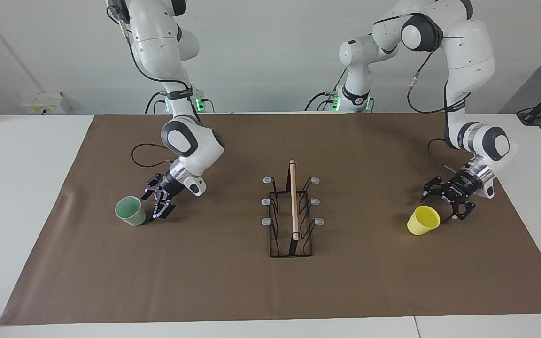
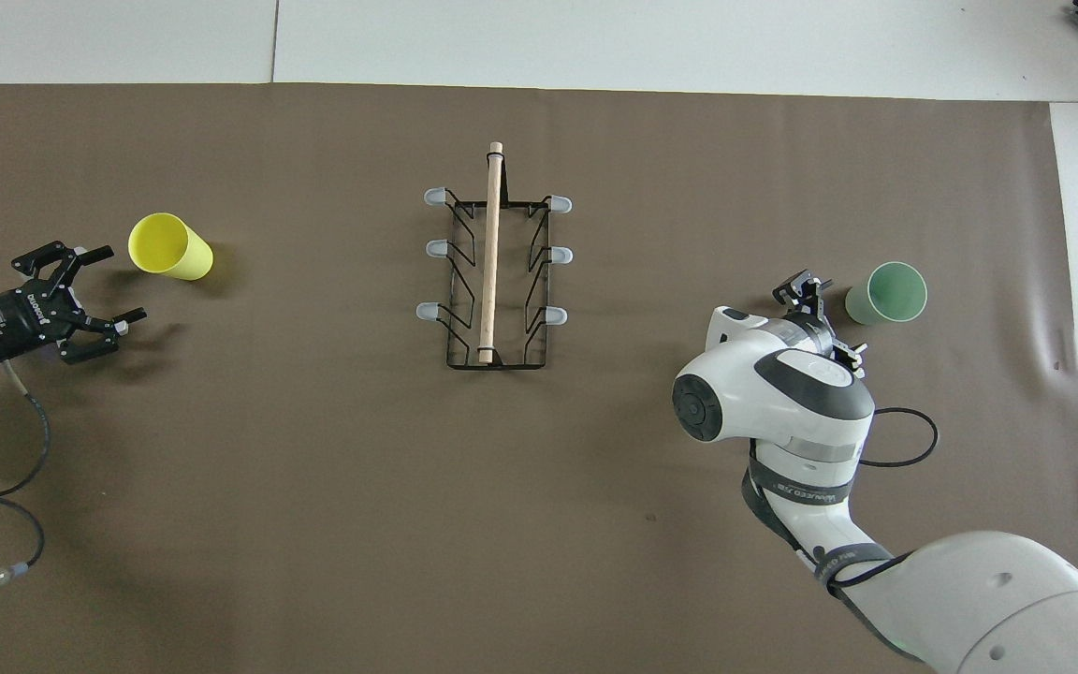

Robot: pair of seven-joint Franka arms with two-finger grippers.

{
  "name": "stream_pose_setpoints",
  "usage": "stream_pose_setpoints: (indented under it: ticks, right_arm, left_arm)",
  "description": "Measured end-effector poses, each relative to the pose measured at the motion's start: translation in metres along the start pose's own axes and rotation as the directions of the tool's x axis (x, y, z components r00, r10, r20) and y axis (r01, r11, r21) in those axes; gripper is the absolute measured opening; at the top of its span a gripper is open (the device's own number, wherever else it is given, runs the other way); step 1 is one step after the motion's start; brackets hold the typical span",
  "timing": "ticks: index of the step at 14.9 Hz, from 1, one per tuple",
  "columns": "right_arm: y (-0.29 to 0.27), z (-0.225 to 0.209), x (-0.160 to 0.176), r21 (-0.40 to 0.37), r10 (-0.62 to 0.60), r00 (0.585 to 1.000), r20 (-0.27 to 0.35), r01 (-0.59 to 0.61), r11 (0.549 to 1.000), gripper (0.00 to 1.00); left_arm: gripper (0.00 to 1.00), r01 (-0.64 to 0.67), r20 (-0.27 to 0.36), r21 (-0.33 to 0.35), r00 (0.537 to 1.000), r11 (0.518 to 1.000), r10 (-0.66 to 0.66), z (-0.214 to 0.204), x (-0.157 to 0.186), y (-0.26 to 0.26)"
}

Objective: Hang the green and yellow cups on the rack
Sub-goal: 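Reach the left gripper to the yellow cup while the right gripper reaches the green cup, then grasp the yellow cup with the left gripper while the right gripper grasps the green cup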

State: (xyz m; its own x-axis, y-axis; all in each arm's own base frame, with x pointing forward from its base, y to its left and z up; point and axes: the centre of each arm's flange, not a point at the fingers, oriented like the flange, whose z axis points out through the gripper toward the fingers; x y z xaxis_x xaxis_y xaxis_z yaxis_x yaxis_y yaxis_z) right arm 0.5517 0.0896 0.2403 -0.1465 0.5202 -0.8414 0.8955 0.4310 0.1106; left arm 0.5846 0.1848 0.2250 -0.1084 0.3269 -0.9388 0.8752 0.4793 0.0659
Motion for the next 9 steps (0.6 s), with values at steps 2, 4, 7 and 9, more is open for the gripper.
stream_pose_setpoints:
  ticks: [2, 4, 7, 9]
  right_arm:
    - [-0.003, 0.007, -0.003, -0.011, 0.011, 1.0, 0.005, -0.011, 1.0, 1.0]
    - [-0.006, 0.015, -0.008, -0.031, 0.01, 1.0, 0.016, -0.01, 0.999, 1.0]
    - [-0.012, 0.032, -0.019, -0.048, 0.034, 0.999, 0.026, -0.032, 0.998, 1.0]
    - [-0.016, 0.041, -0.023, -0.058, 0.035, 0.999, 0.018, -0.034, 0.998, 1.0]
  left_arm:
    - [1.0, 0.001, -0.002, -0.011, 1.0, 1.0, -0.001, 0.01, -0.002, 0.0]
    - [1.0, 0.002, -0.003, -0.02, 1.0, 1.0, -0.002, 0.018, -0.004, 0.0]
    - [1.0, 0.004, -0.005, -0.034, 1.0, 0.999, -0.004, 0.027, -0.007, 0.0]
    - [1.0, 0.007, 0.001, -0.043, 1.0, 0.999, -0.007, 0.033, -0.009, -0.001]
